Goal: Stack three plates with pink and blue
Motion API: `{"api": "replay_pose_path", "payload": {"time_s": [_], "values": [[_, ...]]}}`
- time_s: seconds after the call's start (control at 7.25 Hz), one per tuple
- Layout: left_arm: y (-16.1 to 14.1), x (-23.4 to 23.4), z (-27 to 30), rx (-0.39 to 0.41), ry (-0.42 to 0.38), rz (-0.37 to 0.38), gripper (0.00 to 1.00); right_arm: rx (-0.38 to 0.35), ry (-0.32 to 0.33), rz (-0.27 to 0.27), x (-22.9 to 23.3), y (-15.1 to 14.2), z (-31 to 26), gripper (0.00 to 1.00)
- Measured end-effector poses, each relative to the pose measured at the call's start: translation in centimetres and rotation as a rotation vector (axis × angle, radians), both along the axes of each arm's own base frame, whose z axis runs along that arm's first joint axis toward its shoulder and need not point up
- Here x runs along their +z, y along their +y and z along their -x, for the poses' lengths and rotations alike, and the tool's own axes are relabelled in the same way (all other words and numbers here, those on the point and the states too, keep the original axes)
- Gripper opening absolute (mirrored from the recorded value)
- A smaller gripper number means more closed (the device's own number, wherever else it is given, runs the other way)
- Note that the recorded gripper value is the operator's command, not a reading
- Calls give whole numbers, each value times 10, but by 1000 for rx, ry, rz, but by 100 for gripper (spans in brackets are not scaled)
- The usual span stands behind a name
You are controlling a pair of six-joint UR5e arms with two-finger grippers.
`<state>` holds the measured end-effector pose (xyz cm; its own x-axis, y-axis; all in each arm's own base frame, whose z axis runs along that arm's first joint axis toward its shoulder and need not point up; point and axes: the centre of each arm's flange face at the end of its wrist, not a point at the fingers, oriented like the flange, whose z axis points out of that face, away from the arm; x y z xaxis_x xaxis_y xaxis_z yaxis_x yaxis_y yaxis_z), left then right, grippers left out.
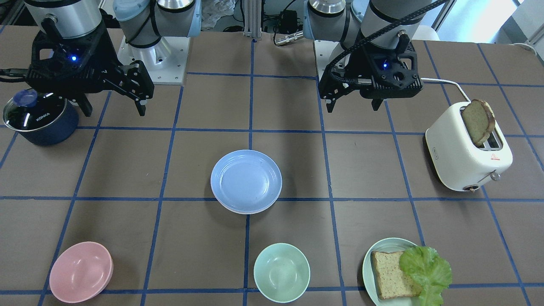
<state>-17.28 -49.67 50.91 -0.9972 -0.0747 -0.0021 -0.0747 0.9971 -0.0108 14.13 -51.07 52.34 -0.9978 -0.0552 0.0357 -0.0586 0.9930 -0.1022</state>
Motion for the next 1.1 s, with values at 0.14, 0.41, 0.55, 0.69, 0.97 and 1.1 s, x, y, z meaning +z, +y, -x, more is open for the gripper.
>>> {"api": "replay_pose_path", "payload": {"time_s": [0.14, 0.41, 0.55, 0.69, 0.97, 1.1], "values": [[0, 0, 0, 0, 0, 1, 100, -9, -4, -4, -1, 0, 2, 100], [0, 1, 0, 0, -1, 2, 100, -16, -14, -4, -2, -1, 3, 100], [0, 1, 0, 0, -2, 3, 100, -18, -15, -3, -2, -2, 4, 100], [0, 2, -1, 0, -2, 4, 100, -20, -13, -1, -1, -2, 5, 100], [0, 1, 0, 1, -1, 3, 100, -21, -8, 0, -1, -2, 5, 100], [0, 2, 0, 1, 0, 3, 100, -22, -6, 0, -1, -2, 6, 100]]}}
